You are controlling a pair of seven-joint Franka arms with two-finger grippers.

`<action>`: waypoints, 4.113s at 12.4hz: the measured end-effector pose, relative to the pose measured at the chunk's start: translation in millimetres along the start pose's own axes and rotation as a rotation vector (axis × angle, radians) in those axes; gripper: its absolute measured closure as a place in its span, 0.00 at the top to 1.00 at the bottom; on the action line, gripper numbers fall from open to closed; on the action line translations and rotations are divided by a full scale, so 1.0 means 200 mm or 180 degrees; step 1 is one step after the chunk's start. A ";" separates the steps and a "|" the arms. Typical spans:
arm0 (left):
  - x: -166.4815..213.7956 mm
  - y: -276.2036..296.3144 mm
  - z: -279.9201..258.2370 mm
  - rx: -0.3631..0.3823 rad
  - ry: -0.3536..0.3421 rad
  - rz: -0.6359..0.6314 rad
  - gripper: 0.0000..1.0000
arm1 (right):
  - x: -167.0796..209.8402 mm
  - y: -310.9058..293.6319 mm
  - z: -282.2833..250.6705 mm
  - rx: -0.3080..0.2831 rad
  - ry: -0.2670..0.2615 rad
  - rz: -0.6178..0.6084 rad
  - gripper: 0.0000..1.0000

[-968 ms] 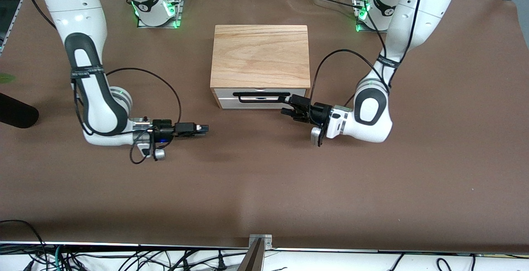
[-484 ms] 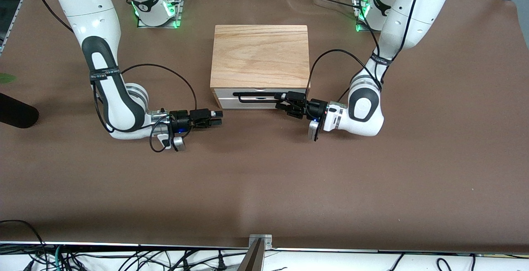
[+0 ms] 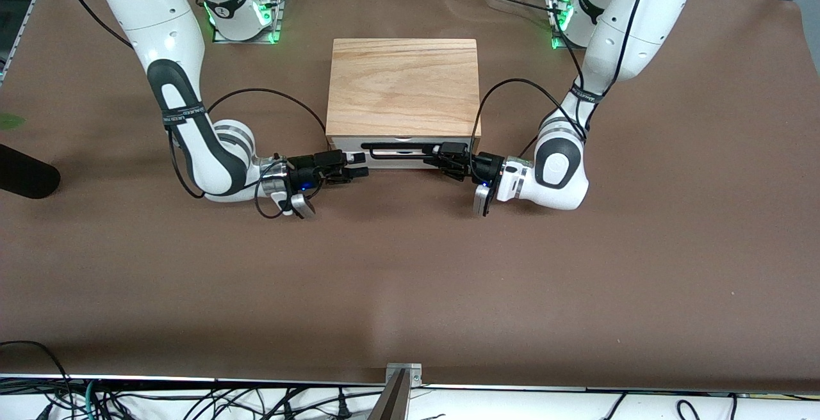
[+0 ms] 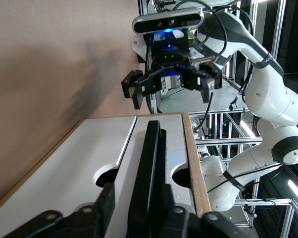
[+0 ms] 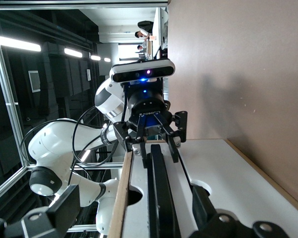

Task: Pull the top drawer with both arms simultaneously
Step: 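Close the left gripper and the right gripper on the black handle, then pull the handle outward with both grippers, sliding the drawer open, then open both grippers and release the drawer handle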

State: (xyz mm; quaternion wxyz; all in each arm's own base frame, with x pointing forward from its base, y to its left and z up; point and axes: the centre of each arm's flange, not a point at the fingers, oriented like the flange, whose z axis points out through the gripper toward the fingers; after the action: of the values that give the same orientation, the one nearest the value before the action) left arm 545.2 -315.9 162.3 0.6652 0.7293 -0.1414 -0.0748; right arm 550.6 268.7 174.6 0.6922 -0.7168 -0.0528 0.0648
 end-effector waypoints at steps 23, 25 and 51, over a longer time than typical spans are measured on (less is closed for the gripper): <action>0.01 0.01 0.00 -0.0045 -0.0015 0.0032 0.18 | -0.14 0.12 0.07 0.0076 0.0018 -0.0171 0.17; 0.03 0.02 -0.01 -0.0028 0.0003 0.0024 0.18 | -0.12 0.11 0.06 0.0066 0.0033 -0.0202 0.17; 0.66 0.14 -0.21 0.0287 0.0412 -0.0435 0.40 | 0.62 0.07 -0.06 0.0018 0.0260 -0.0232 0.17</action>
State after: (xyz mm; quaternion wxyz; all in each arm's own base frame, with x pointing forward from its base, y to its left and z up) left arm 680.6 -318.8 203.9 0.6327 0.7698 -0.0512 -0.0663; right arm 675.5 277.7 158.5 0.6977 -0.7145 -0.0504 0.0104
